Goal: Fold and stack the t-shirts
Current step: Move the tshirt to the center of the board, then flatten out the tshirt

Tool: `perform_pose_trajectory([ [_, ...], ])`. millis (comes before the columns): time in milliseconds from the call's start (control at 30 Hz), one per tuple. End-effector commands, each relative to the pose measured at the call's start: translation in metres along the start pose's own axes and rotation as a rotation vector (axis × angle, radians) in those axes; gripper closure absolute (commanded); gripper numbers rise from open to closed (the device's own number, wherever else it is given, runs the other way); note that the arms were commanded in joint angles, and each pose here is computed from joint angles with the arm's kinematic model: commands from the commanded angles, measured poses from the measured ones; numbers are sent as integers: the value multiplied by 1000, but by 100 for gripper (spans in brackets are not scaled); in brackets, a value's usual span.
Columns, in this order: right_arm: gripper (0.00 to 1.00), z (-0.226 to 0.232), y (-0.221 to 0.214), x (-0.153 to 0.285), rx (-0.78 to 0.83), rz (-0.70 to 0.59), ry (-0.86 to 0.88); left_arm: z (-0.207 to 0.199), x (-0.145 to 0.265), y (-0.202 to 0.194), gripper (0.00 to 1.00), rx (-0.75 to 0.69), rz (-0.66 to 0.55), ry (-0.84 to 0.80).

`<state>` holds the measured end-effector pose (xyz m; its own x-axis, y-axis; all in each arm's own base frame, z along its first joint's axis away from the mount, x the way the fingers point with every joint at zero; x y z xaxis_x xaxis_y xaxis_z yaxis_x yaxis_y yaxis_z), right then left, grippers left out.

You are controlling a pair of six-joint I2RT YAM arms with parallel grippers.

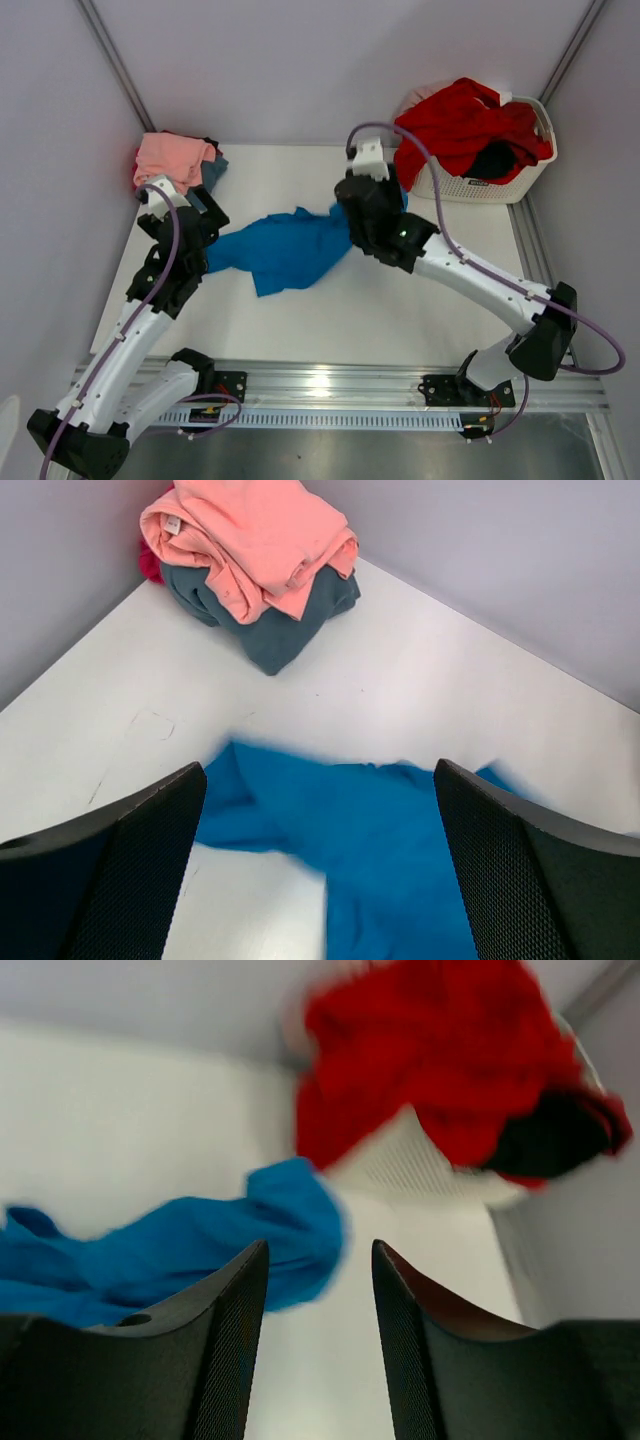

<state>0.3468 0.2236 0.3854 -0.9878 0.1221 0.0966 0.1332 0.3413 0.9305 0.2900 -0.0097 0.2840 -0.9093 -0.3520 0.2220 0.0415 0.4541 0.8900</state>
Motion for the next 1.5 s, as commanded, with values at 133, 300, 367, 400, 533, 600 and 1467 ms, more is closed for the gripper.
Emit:
perform_pose_trajectory([
  [133, 45, -81, -134, 19, -137, 247, -352, -10, 3, 0, 1, 11, 14, -58],
  [300, 33, -89, -114, 15, -199, 194, -341, -13, 2, -11, 1, -10, 73, -49],
  [367, 30, -80, -107, 10, -206, 181, -290, -13, -1, -23, 1, -9, 111, -37],
  [400, 30, -73, -106, 8, -207, 178, -258, -12, -2, -30, 1, -18, 141, -27],
  [533, 30, -30, -106, -6, -225, 158, -52, -11, -16, -59, 1, -18, 239, 66],
  [600, 30, -10, -114, -14, -224, 180, 39, -12, -19, -65, 1, -16, 262, 81],
  [1467, 32, 147, -226, -107, -159, 642, 472, 15, -123, -169, 1, 118, 861, 269],
])
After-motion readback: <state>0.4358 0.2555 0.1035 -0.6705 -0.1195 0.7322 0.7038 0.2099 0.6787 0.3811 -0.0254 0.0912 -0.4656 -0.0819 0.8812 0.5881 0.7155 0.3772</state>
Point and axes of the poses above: each gripper's point midway between its finger pads, its own x axis back along the fingers, its own z axis along the line the jaws close on, y = z × x, the point moved 1 cm from there along x, back along the fingers, and after that the axes turned 9 degrees about x, right-handed, at the moved point
